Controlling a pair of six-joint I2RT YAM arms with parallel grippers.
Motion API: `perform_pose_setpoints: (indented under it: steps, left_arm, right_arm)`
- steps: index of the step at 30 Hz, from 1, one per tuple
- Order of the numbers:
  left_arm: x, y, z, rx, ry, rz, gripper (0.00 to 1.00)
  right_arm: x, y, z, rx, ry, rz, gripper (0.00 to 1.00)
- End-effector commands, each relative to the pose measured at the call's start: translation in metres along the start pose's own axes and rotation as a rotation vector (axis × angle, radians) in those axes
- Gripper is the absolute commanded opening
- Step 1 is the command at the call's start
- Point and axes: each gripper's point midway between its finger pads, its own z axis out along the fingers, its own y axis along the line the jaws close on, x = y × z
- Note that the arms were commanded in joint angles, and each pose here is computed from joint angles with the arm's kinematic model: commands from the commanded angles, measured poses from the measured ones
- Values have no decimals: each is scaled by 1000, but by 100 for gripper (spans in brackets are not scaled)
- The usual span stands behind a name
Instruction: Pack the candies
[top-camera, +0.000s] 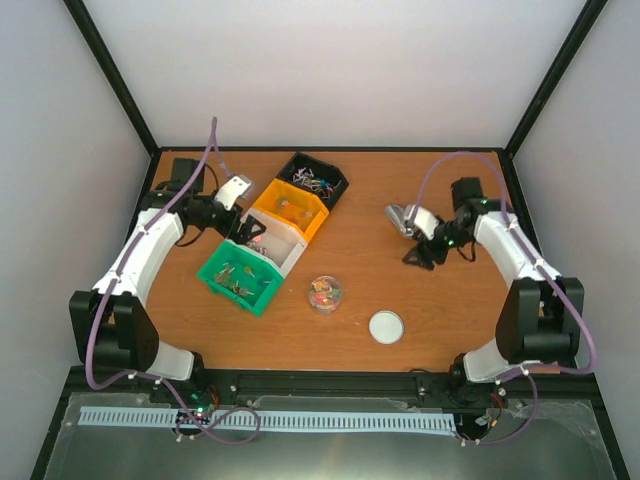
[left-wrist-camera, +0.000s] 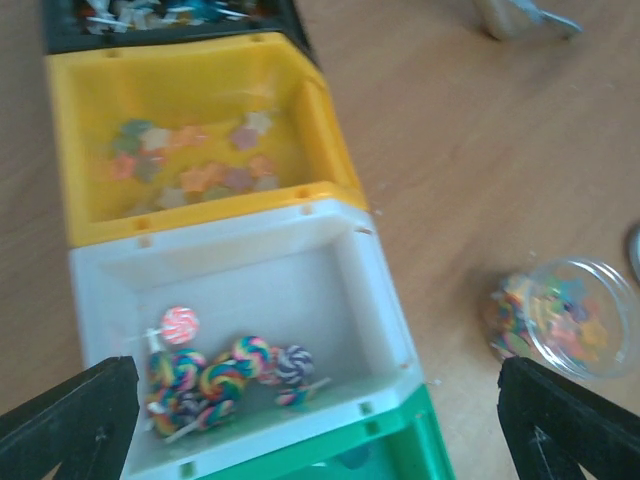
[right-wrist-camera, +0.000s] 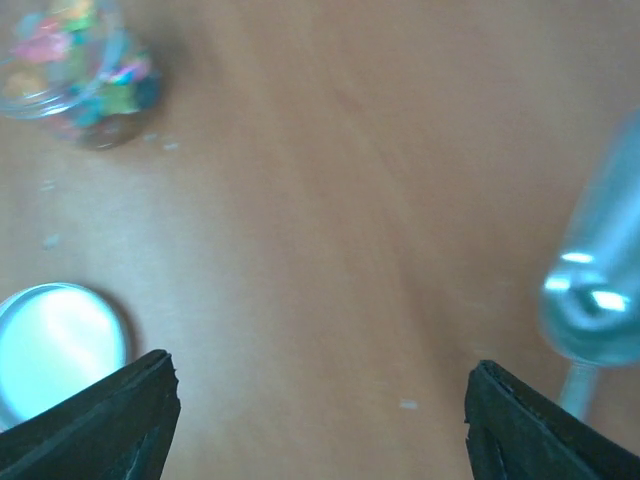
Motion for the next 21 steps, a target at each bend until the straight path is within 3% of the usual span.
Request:
perform_pose_setpoints:
  steps: [1,7,21]
  left_arm:
    - [8,-36,6,122,41,107,100]
    - [13,-38,13,126,66,115,100]
    - [17,-39,25,140,84,124,100]
  right_arm:
    - [25,67,25,-99,151,-90,74]
    - [43,104,47,-93,245,-156,59]
    - [67,123,88,-138,358,-133,48]
